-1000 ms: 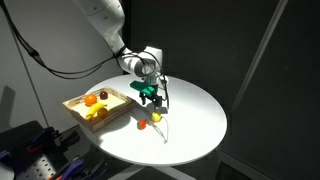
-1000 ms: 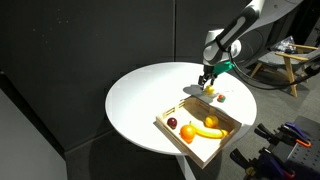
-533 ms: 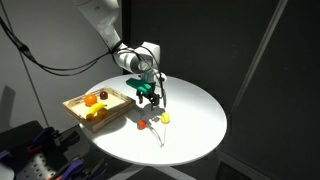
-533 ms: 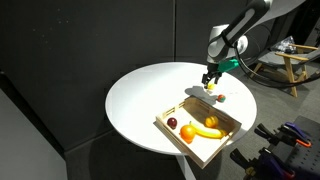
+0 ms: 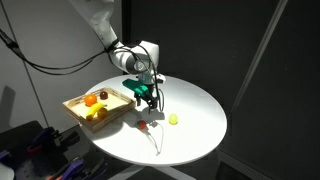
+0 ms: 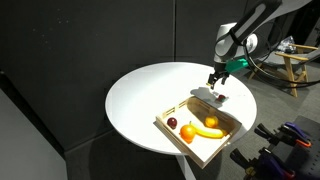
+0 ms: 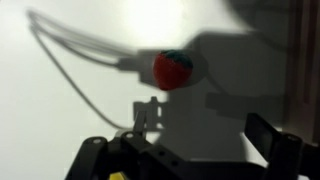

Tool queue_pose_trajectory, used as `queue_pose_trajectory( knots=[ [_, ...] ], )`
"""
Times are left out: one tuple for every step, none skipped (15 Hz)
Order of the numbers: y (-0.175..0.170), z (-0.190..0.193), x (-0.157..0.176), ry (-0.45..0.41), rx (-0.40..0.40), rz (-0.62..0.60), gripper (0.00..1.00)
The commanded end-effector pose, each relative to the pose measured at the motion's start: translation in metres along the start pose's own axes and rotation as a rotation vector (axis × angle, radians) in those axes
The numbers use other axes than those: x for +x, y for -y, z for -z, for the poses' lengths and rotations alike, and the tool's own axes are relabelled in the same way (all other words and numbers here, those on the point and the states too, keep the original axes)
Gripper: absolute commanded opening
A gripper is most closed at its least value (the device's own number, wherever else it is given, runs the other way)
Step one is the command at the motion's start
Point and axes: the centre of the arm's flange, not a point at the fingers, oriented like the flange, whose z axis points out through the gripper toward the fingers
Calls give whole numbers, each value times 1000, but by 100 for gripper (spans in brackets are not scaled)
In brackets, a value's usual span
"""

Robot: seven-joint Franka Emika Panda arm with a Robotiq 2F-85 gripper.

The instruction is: Pick up the yellow lemon toy from the tray and put it on the table, pick up the red strawberry toy from the table and put it in the tray

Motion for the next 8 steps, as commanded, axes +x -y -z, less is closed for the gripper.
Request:
queue_pose_trajectory(
  knots=[
    [-14, 5, -22, -32, 16, -100, 100],
    [-18, 2, -24, -36, 19, -120, 100],
    [-21, -1, -25, -41, 24, -144, 100],
    [-24, -4, -27, -46, 26, -166, 100],
    [-27, -7, -28, -51, 26, -185, 100],
    [-29, -10, -30, -53, 24, -199, 100],
    [-31, -13, -31, -56, 21, -213, 100],
    [-32, -16, -32, -56, 19, -228, 100]
  ],
)
